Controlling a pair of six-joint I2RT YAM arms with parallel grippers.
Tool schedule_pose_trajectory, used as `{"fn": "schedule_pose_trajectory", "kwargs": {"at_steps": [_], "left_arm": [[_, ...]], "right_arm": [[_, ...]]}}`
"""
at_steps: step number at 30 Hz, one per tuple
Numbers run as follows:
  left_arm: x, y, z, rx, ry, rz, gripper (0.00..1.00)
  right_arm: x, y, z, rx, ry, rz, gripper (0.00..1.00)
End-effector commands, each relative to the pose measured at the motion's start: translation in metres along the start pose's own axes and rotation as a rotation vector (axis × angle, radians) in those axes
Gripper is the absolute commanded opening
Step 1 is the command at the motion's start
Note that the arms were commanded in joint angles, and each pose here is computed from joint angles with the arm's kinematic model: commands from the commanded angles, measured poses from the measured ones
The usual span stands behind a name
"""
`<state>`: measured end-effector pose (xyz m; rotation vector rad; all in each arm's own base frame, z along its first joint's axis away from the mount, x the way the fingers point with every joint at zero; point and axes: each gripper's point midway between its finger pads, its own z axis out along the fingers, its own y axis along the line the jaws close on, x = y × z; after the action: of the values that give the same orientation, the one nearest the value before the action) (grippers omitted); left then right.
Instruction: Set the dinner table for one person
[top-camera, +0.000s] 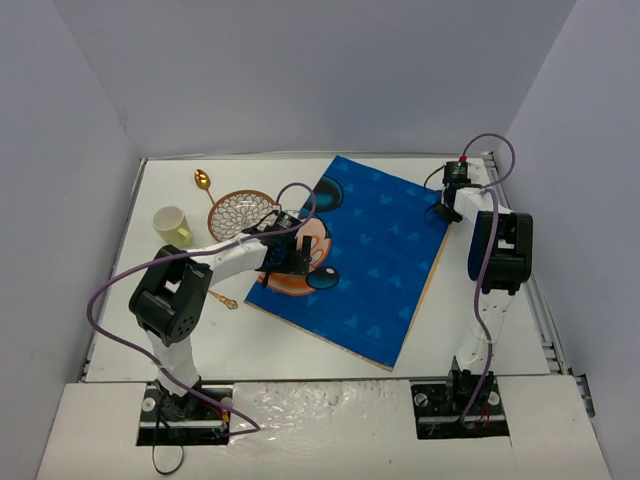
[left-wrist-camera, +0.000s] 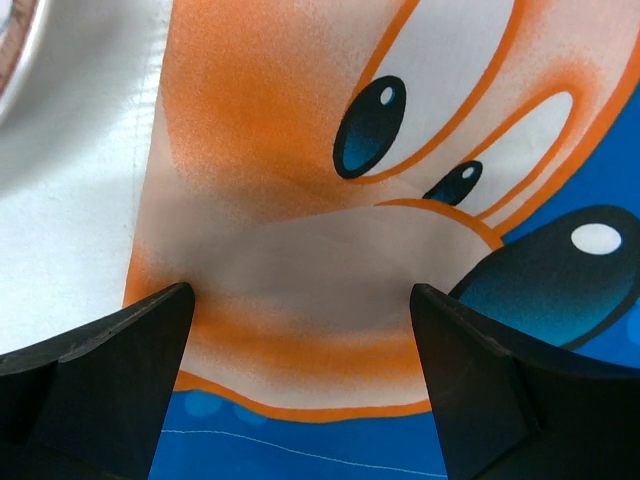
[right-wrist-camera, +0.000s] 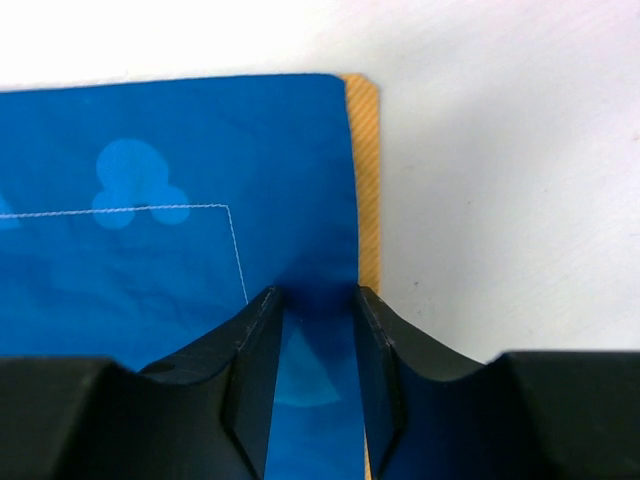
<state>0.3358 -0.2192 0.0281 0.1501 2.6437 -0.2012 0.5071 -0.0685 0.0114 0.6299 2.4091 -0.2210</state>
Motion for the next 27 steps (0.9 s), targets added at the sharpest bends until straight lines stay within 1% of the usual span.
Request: {"fn": "schedule_pose_trajectory", "kwargs": {"at_steps": [1, 5, 13, 21, 27], "left_arm": [[0.006, 0.011, 0.012, -0.056, 0.03, -0.034, 0.86], [0.007, 0.014, 0.01, -0.061, 0.032, -0.03, 0.86], [0.0, 0.019, -0.01, -0.055, -0.006, -0.031, 0.87], [-0.005, 0.027, -0.014, -0.058, -0.023, -0.011, 0.9], [-0.021, 0.022, -0.025, -0.027, -0.079, -0.003, 0.91]], "right_arm": [[0.017, -0.04, 0.001, 0.163, -0.001, 0.036, 0.27], [0.028, -0.053, 0.004, 0.18, 0.029, 0.058, 0.27], [0.016, -0.056, -0.013, 0.163, 0.002, 0.11, 0.27], [0.03, -0.061, -0.018, 0.182, 0.036, 0.128, 0.27], [0.036, -0.072, -0.023, 0.212, 0.045, 0.155, 0.27]]}}
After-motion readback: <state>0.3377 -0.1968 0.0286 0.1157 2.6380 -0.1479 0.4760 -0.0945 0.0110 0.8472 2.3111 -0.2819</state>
